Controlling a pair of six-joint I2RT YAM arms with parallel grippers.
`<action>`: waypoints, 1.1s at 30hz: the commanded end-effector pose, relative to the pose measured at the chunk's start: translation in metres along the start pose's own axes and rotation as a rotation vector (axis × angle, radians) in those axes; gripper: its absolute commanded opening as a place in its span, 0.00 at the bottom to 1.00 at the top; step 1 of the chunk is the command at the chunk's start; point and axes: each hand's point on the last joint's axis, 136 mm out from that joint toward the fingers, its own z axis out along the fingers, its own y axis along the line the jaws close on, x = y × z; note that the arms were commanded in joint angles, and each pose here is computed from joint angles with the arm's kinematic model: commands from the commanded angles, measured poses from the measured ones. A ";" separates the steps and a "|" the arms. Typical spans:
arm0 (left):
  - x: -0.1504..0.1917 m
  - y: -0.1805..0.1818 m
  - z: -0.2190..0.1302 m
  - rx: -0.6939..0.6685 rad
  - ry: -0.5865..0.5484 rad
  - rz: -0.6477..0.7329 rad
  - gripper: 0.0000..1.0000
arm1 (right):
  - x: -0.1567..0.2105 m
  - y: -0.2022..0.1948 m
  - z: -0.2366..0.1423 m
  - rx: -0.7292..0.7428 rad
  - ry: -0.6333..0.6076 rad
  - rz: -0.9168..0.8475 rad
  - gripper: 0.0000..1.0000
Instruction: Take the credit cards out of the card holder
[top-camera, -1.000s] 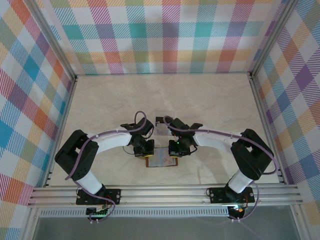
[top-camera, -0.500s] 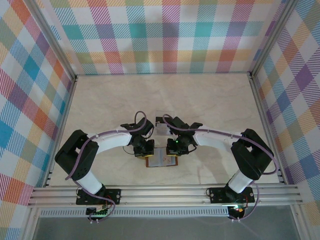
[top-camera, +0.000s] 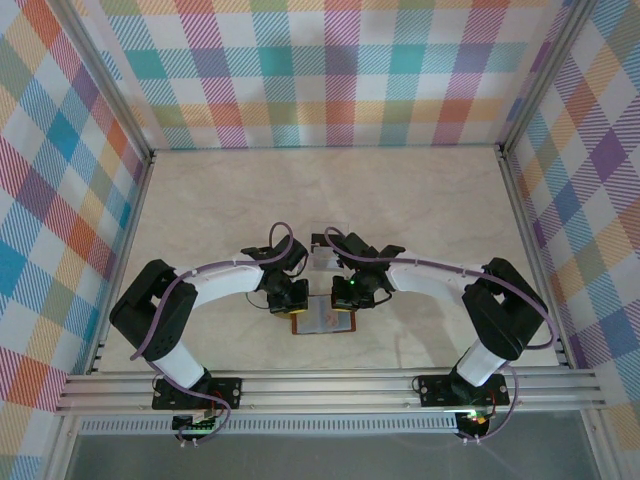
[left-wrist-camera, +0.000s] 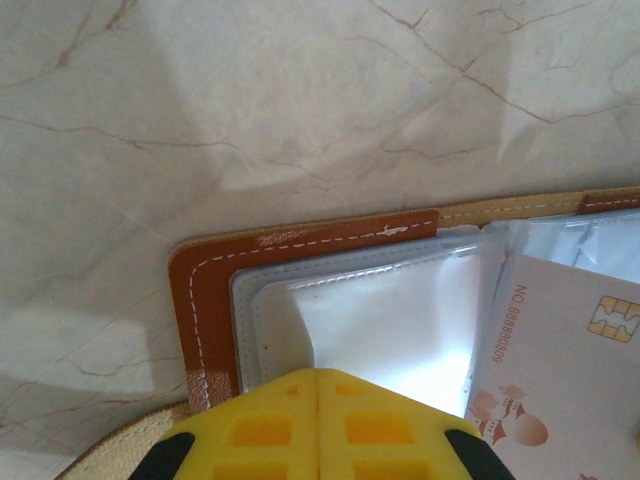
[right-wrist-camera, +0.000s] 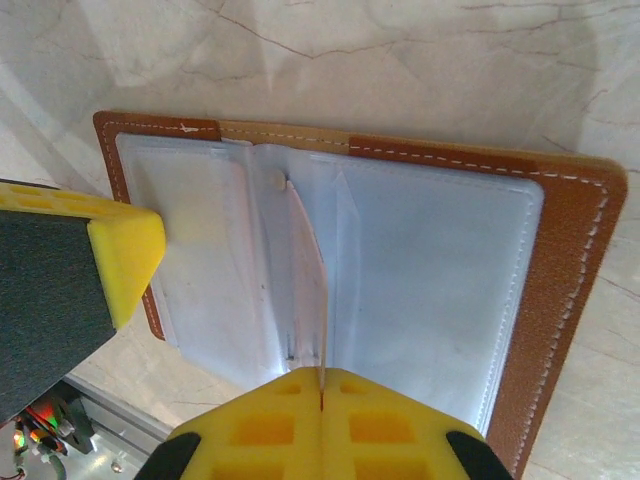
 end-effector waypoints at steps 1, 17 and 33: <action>0.005 0.004 -0.011 -0.040 -0.010 0.013 0.08 | -0.004 -0.001 -0.021 0.038 -0.059 -0.035 0.03; -0.002 0.011 -0.038 -0.047 -0.102 0.009 0.11 | -0.063 0.009 -0.088 0.178 -0.208 -0.532 0.01; 0.008 0.041 -0.040 -0.059 -0.096 -0.046 0.13 | -0.118 0.029 -0.103 0.319 -0.128 -1.371 0.00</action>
